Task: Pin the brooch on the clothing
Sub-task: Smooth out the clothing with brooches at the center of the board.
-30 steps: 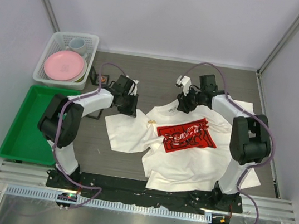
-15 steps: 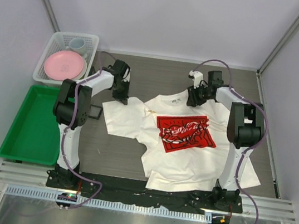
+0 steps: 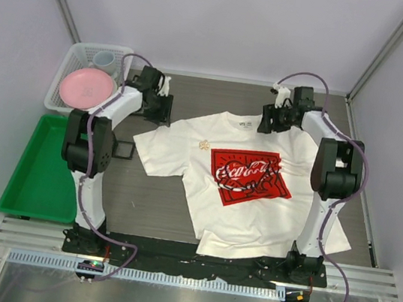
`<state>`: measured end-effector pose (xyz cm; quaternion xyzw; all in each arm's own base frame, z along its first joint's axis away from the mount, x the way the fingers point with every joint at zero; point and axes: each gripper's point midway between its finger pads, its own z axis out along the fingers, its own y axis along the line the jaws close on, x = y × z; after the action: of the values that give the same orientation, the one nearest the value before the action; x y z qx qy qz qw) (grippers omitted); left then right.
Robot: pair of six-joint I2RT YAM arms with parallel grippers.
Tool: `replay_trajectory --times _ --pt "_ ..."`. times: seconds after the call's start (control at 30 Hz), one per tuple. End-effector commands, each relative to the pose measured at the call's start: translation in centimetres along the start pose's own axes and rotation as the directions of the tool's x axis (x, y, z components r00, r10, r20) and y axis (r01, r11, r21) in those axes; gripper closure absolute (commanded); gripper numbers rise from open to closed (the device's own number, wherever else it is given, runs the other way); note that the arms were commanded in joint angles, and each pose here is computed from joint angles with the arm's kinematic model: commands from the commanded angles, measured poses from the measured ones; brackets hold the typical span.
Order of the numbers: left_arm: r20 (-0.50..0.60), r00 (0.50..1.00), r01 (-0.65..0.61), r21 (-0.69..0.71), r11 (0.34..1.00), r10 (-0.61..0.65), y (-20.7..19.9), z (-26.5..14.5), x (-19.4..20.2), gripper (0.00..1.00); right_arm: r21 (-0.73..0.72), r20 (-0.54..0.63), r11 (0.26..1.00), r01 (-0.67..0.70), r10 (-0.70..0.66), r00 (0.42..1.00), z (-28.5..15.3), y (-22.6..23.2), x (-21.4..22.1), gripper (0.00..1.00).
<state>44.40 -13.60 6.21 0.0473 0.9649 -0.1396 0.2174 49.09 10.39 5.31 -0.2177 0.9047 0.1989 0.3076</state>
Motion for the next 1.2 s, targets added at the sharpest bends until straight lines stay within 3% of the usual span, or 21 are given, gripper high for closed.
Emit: replay_trajectory --times 0.0,0.07,0.2,0.4,0.7,0.87,1.17 --pt "0.306 0.937 -0.146 -0.093 0.985 0.168 -0.8 -9.2 -7.2 0.45 0.008 0.255 0.995 0.104 -0.103 0.961 -8.6 3.6 -9.2 0.36" --pt "0.331 0.911 -0.196 -0.176 0.965 0.246 0.1 -11.4 -8.1 0.34 0.027 0.273 0.992 0.124 -0.126 0.954 -9.8 4.1 -9.6 0.33" --pt "0.208 0.914 -0.281 -0.293 0.914 0.348 2.4 -12.3 -7.3 0.32 0.074 0.31 0.988 0.134 -0.15 0.939 -13.0 5.1 -10.1 0.27" --pt "0.121 0.915 -0.338 -0.295 0.894 0.386 5.3 -10.7 -7.8 0.31 0.086 0.281 0.995 0.056 -0.078 0.957 -14.1 5.8 -7.5 0.23" --pt "-0.006 0.874 -0.449 -0.394 0.802 0.486 9.8 -7.5 -10.8 0.46 0.095 0.281 0.993 -0.068 0.039 0.959 -13.9 5.8 -5.6 0.22" --pt "-0.092 0.852 -0.504 -0.414 0.758 0.516 11.5 -5.0 -10.5 0.47 0.083 0.281 0.989 -0.12 0.092 0.955 -13.0 5.5 -5.5 0.22" --pt "-0.133 0.833 -0.538 -0.416 0.733 0.537 12.6 -2.7 -10.1 0.48 0.06 0.299 0.975 -0.213 0.186 0.936 -12.0 5.2 -5.8 0.22"
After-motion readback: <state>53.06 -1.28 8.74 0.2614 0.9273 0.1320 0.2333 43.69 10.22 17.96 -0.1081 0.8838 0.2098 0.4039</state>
